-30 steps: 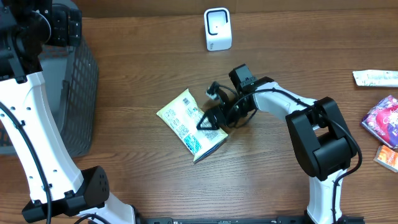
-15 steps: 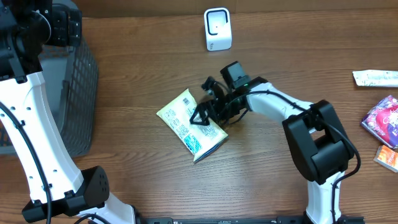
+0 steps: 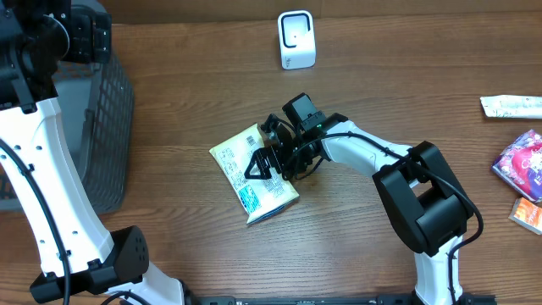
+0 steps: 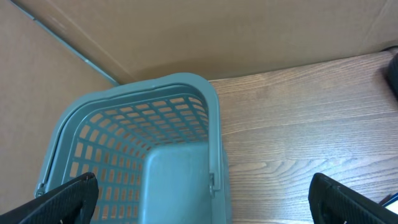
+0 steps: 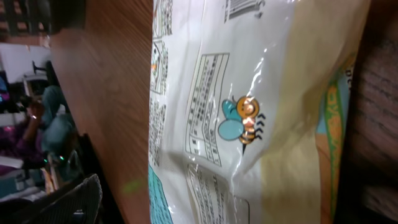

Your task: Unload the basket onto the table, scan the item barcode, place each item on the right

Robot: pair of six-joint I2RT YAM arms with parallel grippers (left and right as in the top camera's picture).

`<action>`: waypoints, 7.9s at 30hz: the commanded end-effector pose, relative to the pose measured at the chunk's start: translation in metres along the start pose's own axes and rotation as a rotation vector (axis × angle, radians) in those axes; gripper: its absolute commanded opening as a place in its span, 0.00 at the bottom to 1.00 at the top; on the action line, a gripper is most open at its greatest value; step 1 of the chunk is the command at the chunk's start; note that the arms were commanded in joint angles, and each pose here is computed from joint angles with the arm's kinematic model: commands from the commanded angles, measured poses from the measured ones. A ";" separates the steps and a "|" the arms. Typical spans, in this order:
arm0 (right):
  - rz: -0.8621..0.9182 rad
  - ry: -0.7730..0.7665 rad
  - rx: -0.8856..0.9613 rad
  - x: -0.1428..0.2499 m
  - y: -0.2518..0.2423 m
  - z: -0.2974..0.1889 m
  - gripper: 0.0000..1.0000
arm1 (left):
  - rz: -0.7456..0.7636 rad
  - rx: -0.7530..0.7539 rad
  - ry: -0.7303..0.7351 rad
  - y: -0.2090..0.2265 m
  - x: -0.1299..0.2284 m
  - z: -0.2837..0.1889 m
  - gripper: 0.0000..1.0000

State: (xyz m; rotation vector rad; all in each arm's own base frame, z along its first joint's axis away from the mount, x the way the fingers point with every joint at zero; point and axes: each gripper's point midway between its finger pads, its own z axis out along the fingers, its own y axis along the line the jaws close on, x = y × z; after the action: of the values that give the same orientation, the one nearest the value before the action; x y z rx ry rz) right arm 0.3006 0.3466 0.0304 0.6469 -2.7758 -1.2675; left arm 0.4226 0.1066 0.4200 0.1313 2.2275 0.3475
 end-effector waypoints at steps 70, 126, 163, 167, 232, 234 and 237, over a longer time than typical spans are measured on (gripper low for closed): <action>-0.226 -0.031 0.306 0.021 -0.022 -0.068 0.57 | -0.018 0.009 0.006 0.000 0.001 0.005 1.00; 0.494 -0.273 0.599 0.023 -0.106 -0.090 0.04 | 0.118 -0.066 -0.079 0.015 -0.021 0.004 1.00; 0.532 -0.158 0.366 0.045 -0.115 -0.136 0.04 | -0.002 1.352 0.550 -0.387 0.132 0.125 0.04; 0.531 -0.159 0.365 0.045 -0.115 -0.135 0.04 | 0.074 1.422 0.632 -0.441 0.156 0.108 0.04; 0.773 -0.463 -0.039 0.045 -0.118 -0.076 0.40 | 0.137 1.075 1.001 -0.462 0.306 0.153 0.04; 0.775 -0.486 -0.005 0.043 -0.123 -0.076 0.36 | 0.137 1.075 1.003 -0.462 0.306 0.153 0.04; 0.773 -0.515 0.013 0.040 -0.127 -0.079 0.40 | 0.137 1.074 1.007 -0.461 0.306 0.152 0.04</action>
State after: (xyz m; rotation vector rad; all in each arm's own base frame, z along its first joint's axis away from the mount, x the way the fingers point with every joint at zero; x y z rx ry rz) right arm 0.3048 0.2215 0.0061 -0.6359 -2.7002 -1.4738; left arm 0.3736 -0.2668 0.0100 0.8310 2.9650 -1.1993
